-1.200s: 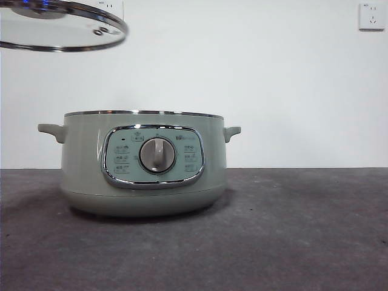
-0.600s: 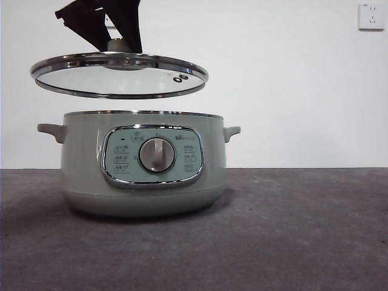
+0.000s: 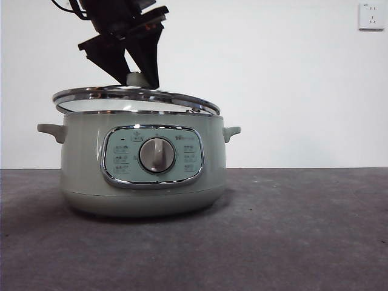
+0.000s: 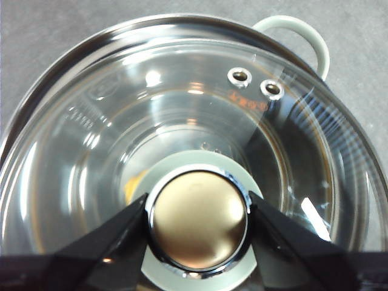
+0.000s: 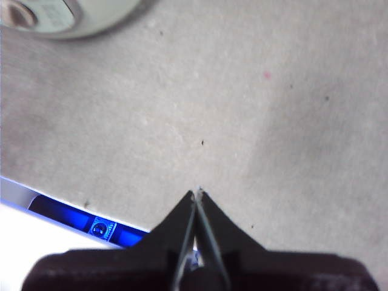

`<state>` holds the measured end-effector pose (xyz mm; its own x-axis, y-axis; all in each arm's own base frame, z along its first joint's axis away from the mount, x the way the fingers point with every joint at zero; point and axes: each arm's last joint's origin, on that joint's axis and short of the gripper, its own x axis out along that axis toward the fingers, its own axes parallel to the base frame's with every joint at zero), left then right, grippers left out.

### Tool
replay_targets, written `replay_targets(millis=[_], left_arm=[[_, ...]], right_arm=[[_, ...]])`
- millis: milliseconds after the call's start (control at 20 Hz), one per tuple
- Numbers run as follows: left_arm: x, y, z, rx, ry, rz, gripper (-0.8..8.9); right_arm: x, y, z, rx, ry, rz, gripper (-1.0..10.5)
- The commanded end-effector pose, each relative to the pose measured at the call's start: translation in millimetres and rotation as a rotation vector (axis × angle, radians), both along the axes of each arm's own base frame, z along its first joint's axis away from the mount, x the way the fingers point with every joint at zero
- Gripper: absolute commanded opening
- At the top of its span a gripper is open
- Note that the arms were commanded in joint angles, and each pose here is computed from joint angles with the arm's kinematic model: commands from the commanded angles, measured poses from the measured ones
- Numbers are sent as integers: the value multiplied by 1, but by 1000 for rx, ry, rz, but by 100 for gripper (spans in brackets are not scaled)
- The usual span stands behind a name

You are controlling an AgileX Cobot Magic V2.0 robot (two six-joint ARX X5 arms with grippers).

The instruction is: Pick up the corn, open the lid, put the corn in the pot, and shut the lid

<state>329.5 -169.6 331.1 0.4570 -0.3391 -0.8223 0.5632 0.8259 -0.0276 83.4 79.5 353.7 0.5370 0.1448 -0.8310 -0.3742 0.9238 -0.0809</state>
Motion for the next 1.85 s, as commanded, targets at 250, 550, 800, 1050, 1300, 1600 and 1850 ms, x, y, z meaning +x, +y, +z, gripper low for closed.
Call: replay_targets(millis=[250, 550, 800, 1050, 1300, 1600, 1850], left_arm=[[14, -8, -21, 8, 39, 3, -9], [19, -9, -30, 63, 33, 13, -9], [19, -9, -30, 56, 39, 13, 89], [16, -8, -23, 37, 27, 27, 570], [-4, 2, 12, -7, -59, 28, 570], [-76, 39, 87, -84, -211, 31, 324], [-151, 77, 130, -137, -308, 34, -1]], right_arm=[[2, 2, -8, 21, 3, -19, -16], [3, 3, -7, 31, -6, -19, -16], [3, 4, -7, 42, -15, -19, -16], [4, 4, -6, 48, -20, -19, -16], [4, 4, -6, 48, -20, -19, -16], [4, 4, -6, 47, -22, -19, -16], [4, 5, -6, 45, -24, -22, -16]])
